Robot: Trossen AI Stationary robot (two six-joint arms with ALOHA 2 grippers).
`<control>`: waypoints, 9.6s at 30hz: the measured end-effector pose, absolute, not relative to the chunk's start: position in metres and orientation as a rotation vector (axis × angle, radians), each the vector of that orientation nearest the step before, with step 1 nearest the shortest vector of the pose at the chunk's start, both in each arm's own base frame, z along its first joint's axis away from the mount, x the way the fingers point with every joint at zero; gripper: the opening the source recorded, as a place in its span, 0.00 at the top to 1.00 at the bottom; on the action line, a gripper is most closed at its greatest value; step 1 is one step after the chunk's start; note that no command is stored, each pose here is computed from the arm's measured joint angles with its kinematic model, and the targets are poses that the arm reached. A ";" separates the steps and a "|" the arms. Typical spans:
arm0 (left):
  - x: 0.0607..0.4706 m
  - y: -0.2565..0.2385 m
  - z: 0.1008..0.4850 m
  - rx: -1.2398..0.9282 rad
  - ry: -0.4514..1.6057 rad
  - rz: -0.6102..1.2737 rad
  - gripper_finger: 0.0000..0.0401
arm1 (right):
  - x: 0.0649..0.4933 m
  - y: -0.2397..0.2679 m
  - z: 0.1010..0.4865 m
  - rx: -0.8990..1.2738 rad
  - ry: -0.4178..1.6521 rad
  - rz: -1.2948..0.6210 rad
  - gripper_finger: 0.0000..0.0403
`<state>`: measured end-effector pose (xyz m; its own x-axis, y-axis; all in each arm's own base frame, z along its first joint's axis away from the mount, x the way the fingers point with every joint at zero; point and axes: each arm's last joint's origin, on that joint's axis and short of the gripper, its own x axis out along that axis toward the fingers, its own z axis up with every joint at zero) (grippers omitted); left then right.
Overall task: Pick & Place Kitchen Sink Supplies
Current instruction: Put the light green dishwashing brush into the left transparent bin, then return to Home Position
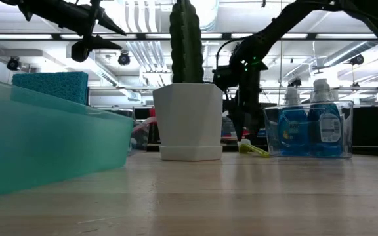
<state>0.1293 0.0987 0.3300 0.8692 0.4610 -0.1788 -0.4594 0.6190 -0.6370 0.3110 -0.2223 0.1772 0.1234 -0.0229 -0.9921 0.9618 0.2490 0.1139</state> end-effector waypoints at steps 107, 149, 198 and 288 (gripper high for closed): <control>0.132 0.093 0.343 -0.510 -0.018 0.319 0.56 | 0.461 -0.152 0.411 0.795 0.031 -0.421 0.88; 0.122 0.098 0.285 -0.672 0.313 0.753 0.95 | 0.449 -0.143 0.448 0.548 -0.038 -0.286 0.53; 0.110 0.074 0.323 -0.642 0.064 0.267 0.98 | 0.392 -0.087 0.486 0.320 0.231 0.009 0.98; 0.094 0.018 0.171 -0.363 0.006 0.079 1.00 | 0.108 0.015 0.184 0.224 -0.016 -0.164 0.98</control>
<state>0.0937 0.0181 0.1711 0.9969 0.0757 -0.0199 -0.0778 0.9319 -0.3542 0.1085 0.0150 0.1841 0.9864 -0.1641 -0.0022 0.1604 0.9616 0.2226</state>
